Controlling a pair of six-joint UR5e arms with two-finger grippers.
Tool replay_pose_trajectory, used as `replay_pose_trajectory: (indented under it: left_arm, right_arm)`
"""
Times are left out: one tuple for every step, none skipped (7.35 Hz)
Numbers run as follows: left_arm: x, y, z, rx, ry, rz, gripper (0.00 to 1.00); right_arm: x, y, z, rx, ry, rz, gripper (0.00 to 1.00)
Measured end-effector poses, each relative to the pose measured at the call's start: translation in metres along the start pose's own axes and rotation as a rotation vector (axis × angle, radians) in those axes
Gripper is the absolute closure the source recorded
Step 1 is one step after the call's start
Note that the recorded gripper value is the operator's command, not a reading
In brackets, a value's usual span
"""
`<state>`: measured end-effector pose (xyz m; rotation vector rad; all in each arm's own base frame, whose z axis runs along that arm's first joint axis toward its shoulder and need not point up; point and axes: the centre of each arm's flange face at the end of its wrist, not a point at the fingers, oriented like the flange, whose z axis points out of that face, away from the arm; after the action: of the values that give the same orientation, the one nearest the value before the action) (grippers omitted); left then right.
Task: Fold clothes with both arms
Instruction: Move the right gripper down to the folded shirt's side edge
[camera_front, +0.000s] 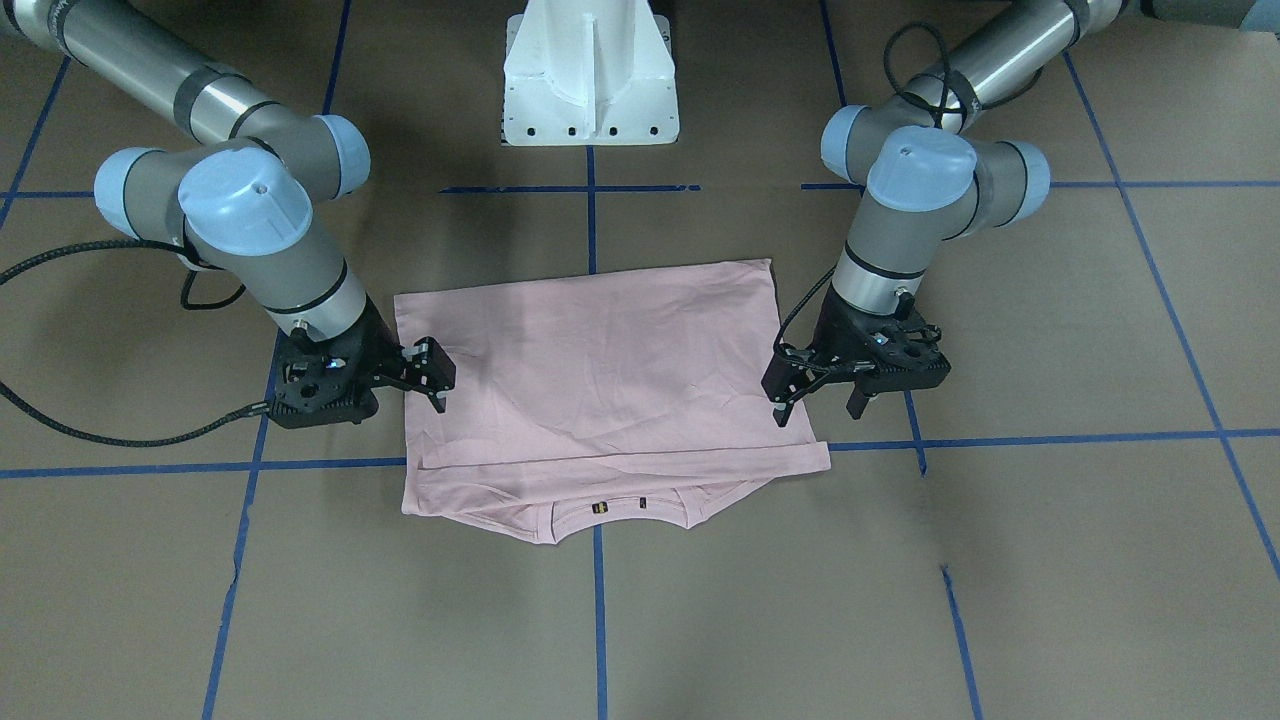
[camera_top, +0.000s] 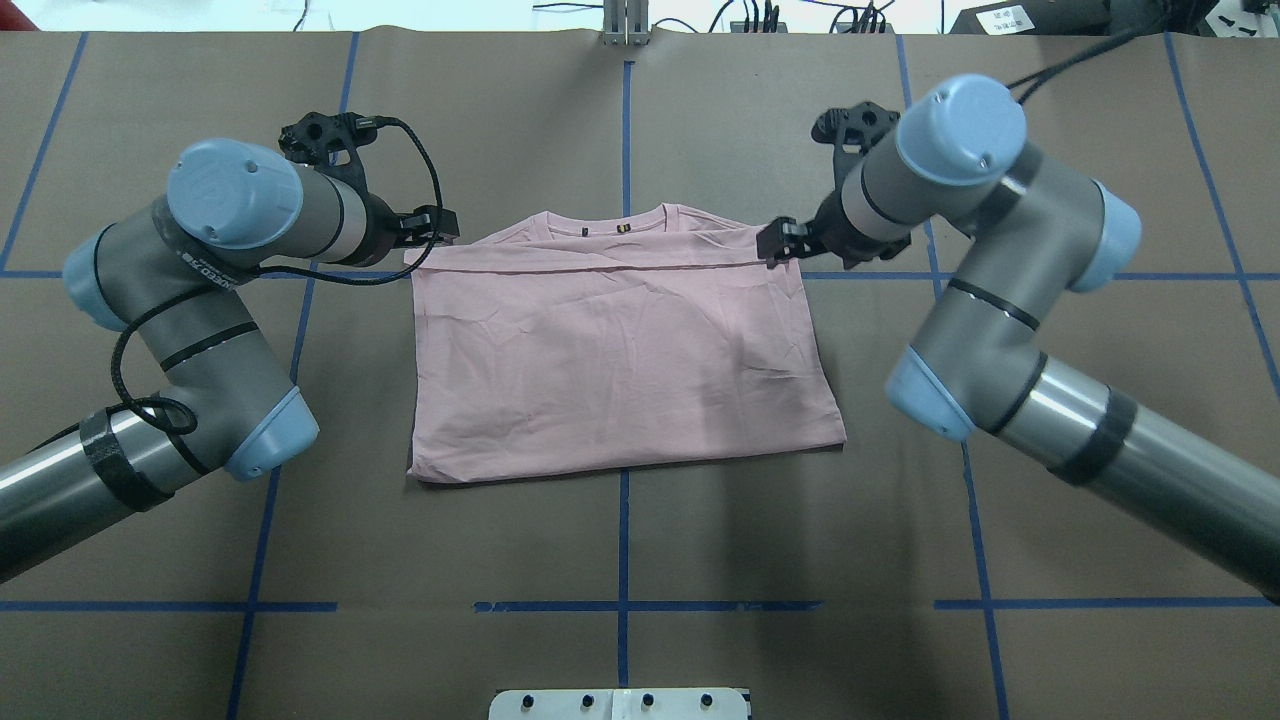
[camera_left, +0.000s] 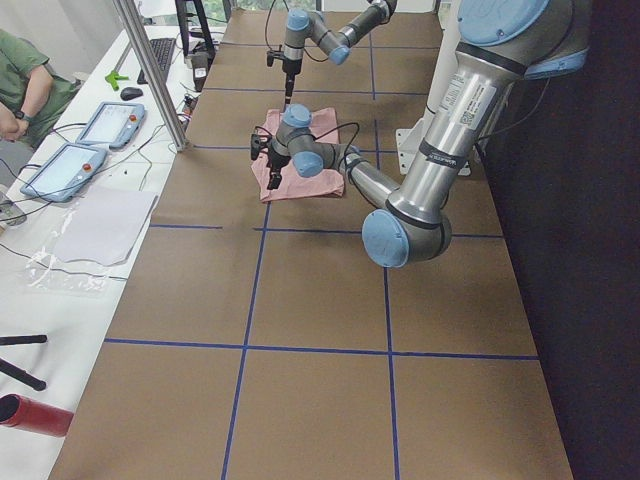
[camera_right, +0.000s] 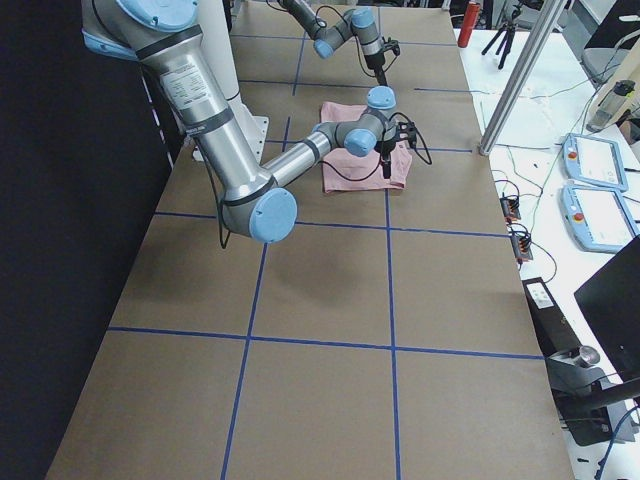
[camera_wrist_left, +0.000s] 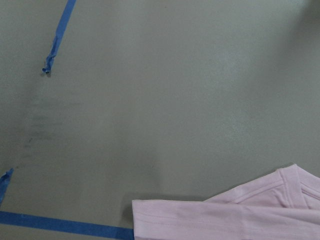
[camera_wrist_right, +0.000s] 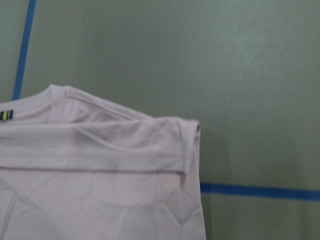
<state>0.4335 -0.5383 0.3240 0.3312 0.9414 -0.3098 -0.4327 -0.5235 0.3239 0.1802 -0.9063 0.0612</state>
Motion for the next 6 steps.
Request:
replay_pose_trajectory:
  left_arm:
    - [0.003,0.002,-0.004,0.0,0.008,0.0,0.0]
    - [0.005,0.003,-0.006,-0.001,0.013,-0.001,0.0]
    - [0.006,0.004,-0.008,0.0,0.017,-0.008,0.0]
    - [0.008,0.005,-0.01,0.0,0.023,-0.022,0.0]
    - [0.011,0.005,-0.014,0.002,0.031,-0.032,0.0]
    - [0.013,0.005,-0.017,0.004,0.037,-0.037,0.0]
  right_arm:
    - [0.006,0.036,0.004,-0.029,-0.001,0.066,0.0]
    - [0.006,0.067,0.013,-0.055,0.008,0.133,0.0]
    - [0.006,0.088,0.023,-0.071,0.022,0.164,0.0]
    - [0.008,0.102,0.03,-0.081,0.035,0.173,0.0]
    - [0.012,0.11,0.035,-0.089,0.046,0.176,0.0]
    - [0.014,0.117,0.039,-0.098,0.053,0.174,0.01]
